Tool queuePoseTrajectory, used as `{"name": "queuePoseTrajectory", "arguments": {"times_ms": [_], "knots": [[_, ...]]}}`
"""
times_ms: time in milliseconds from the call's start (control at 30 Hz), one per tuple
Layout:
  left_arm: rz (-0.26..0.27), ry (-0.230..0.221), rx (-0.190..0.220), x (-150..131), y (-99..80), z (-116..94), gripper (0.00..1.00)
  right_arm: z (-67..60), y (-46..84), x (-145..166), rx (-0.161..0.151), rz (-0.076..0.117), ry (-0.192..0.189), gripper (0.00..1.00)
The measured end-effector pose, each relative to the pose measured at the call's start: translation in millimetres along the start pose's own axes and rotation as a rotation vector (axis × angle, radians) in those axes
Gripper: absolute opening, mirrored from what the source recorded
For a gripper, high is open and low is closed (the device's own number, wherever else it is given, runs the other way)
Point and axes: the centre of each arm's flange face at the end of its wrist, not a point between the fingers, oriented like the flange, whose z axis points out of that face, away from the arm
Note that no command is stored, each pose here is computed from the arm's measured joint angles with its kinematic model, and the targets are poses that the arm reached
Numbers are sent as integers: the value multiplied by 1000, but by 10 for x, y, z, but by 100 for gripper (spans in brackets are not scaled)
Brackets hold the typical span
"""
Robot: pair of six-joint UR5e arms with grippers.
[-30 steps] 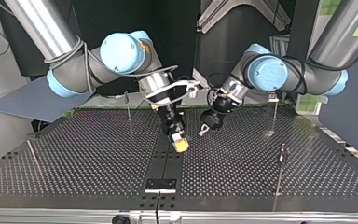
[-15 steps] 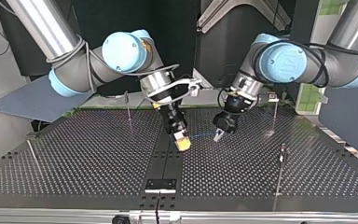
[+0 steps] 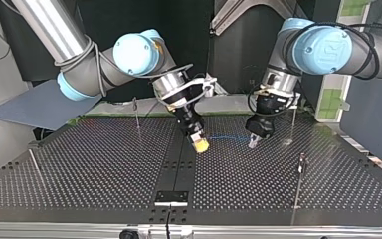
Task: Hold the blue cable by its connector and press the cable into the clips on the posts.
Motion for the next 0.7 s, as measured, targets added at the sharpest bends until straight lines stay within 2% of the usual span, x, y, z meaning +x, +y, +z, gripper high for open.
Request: {"name": "queuePoseTrajectory", "arguments": {"times_ms": [100,267,367,700], "knots": [[22,-12,-31,-31,15,-105,0,-6,-26,-9,0,-2,-1,0],[61,-31,-90,-61,82,-262,0,-12,-94,-11,-8,-20,1,0],[86,-45,-120,-90,115,-321,0,-12,-125,-7,-9,-24,5,0],[172,-111,-203,-280,123,-480,0,-4,-203,-15,5,-14,15,0]]}}
